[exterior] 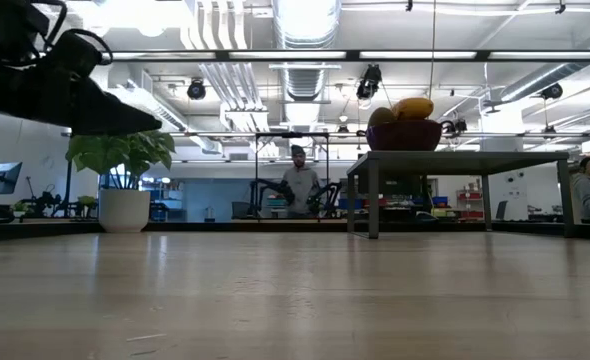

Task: Pick & Place Fruit
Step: Put the blue knife on the shelf

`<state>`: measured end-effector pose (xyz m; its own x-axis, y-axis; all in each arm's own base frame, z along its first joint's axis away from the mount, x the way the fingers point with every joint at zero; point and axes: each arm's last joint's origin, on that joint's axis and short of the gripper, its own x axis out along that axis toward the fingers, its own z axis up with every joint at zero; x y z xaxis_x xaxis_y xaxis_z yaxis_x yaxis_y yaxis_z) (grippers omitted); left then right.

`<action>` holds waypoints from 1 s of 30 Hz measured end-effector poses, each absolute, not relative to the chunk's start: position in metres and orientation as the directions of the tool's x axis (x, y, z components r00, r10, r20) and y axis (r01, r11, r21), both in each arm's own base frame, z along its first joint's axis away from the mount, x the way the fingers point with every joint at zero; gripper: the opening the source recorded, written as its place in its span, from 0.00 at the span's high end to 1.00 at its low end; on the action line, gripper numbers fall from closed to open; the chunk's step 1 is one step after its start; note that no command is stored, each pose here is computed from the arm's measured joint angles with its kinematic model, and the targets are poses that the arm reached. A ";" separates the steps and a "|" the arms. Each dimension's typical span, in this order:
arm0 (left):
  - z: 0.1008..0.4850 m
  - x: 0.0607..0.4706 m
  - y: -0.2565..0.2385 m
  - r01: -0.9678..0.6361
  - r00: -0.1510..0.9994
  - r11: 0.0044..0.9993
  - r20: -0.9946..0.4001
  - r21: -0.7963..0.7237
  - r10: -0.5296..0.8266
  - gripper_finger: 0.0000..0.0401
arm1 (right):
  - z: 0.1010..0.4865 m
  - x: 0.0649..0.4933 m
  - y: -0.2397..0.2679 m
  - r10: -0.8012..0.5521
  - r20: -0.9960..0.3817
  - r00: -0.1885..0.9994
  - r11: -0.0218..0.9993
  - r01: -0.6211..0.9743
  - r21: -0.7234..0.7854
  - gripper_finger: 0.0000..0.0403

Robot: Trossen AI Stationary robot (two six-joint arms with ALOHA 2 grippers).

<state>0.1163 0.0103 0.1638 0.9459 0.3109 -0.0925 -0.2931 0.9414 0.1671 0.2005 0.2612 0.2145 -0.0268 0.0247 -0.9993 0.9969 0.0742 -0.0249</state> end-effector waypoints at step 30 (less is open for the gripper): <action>0.152 0.114 0.010 -0.311 0.934 0.949 -0.168 0.043 0.314 0.09 | 0.131 0.179 0.264 0.072 -0.997 0.012 0.129 0.991 0.022 0.41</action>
<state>0.1140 0.0100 0.1517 0.9344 0.3141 -0.1683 -0.3114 0.9493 0.0427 0.1794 0.2637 0.1312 0.0125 0.0722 -0.9973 0.9914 0.1290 0.0217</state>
